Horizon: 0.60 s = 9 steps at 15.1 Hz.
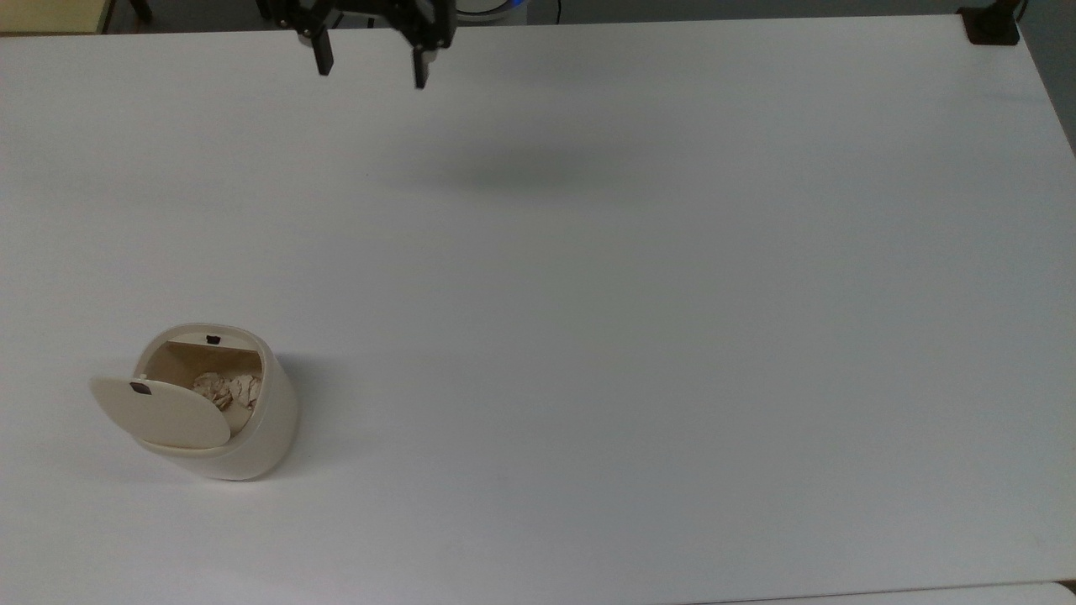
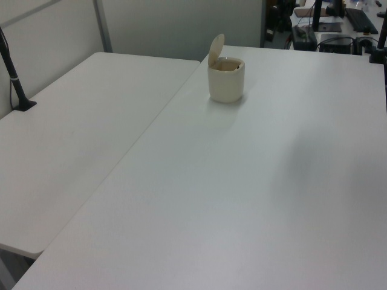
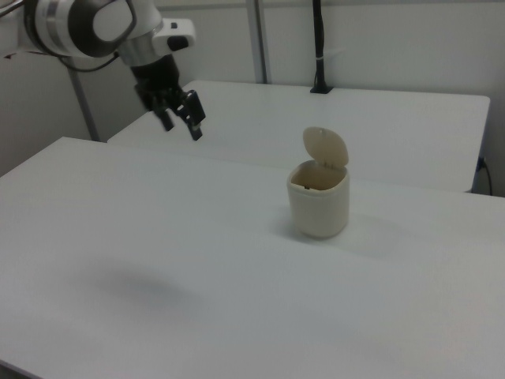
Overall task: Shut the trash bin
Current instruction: 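Move the gripper over the open lid of the cream trash bin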
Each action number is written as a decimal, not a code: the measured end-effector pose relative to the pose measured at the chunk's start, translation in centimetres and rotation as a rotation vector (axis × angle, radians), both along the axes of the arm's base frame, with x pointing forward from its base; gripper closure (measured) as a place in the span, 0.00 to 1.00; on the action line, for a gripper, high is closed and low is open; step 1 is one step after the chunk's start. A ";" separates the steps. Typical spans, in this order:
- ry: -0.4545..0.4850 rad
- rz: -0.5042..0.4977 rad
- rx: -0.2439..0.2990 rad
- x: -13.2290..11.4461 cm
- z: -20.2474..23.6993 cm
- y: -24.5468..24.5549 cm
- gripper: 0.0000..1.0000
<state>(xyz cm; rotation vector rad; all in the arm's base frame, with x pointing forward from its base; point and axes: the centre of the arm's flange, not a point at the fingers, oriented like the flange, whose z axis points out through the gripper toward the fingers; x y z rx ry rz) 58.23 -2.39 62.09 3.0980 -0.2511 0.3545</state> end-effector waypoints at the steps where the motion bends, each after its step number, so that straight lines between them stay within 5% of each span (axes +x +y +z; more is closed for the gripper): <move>1: -0.039 -0.063 0.013 0.7 0.3 -0.6 0.24; 4: -0.165 -0.280 0.069 3.2 0.5 -2.9 0.38; 9: -0.396 -0.670 0.230 7.7 0.4 -6.4 0.93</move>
